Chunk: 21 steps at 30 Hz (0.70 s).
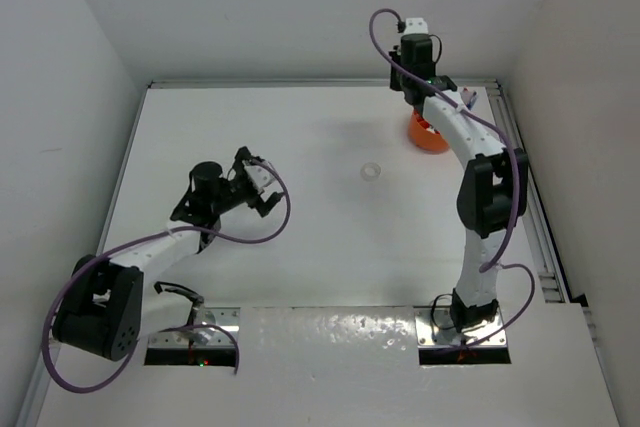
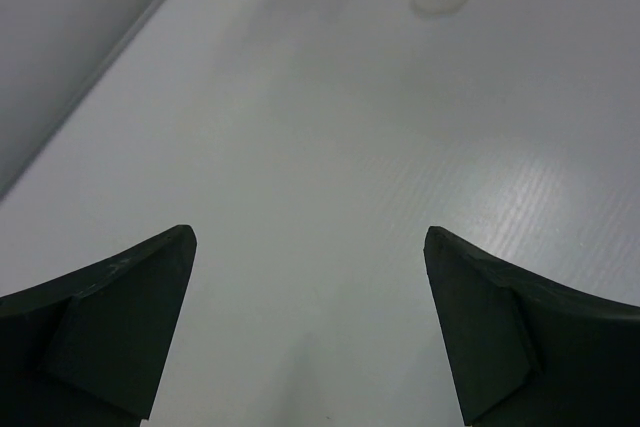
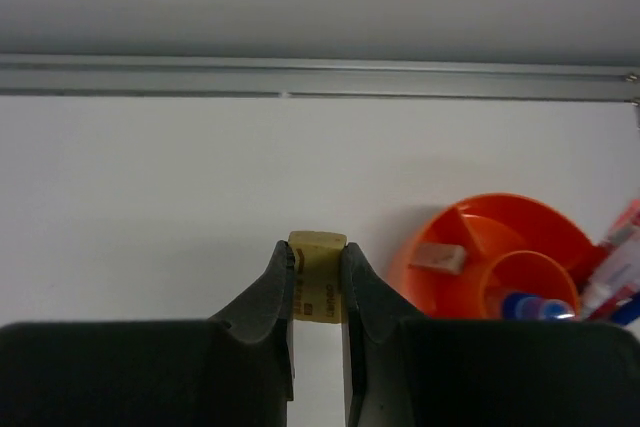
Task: Sort the stationery into containers
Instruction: Pick up the stationery from the center of the board, then place the stationery in the storage box.
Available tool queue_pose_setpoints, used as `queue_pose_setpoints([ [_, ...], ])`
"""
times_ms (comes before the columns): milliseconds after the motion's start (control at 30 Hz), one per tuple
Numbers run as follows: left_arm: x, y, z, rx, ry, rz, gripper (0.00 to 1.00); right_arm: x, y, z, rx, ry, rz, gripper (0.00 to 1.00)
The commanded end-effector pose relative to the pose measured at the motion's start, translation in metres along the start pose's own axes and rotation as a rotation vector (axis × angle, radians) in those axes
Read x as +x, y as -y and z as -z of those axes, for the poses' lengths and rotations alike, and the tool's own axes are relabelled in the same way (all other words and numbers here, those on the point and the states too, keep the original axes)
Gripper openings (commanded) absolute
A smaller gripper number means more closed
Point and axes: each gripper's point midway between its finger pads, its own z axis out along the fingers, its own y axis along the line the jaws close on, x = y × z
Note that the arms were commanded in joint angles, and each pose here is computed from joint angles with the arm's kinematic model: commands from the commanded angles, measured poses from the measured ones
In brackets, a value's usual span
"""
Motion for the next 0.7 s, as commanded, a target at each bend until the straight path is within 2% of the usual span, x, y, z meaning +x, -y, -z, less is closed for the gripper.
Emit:
queue_pose_setpoints([
  [0,-0.066,-0.037,-0.008,-0.077,0.194,-0.209,0.97,0.008,0.041,-0.011,0.146,-0.029,0.054,0.0],
  [67,-0.076,-0.066,-0.009,-0.186,0.223,-0.175,0.98,0.009,0.061,-0.016,0.194,-0.04,0.056,0.0],
  [100,-0.087,-0.091,-0.008,-0.274,0.23,-0.11,0.99,0.013,0.068,-0.022,0.216,-0.054,0.067,0.0],
  [167,-0.078,-0.119,-0.011,-0.352,0.173,-0.001,0.99,0.017,0.076,-0.027,0.23,-0.068,0.079,0.0],
  [200,-0.058,-0.141,-0.013,-0.434,0.095,0.063,0.99,0.024,0.083,-0.032,0.241,-0.091,0.082,0.0],
  [233,-0.064,-0.155,-0.015,-0.474,0.083,0.085,0.99,0.026,0.084,-0.033,0.241,-0.097,0.085,0.0],
  [333,-0.054,-0.154,-0.015,-0.468,0.041,0.05,0.99,0.041,0.088,-0.038,0.24,-0.125,0.087,0.0],
  [467,-0.03,-0.143,-0.018,-0.407,-0.047,0.14,0.99,0.06,0.091,-0.045,0.248,-0.152,0.07,0.0],
  [667,-0.017,-0.133,-0.016,-0.382,-0.085,0.205,0.97,0.078,0.094,-0.052,0.26,-0.185,0.077,0.0],
])
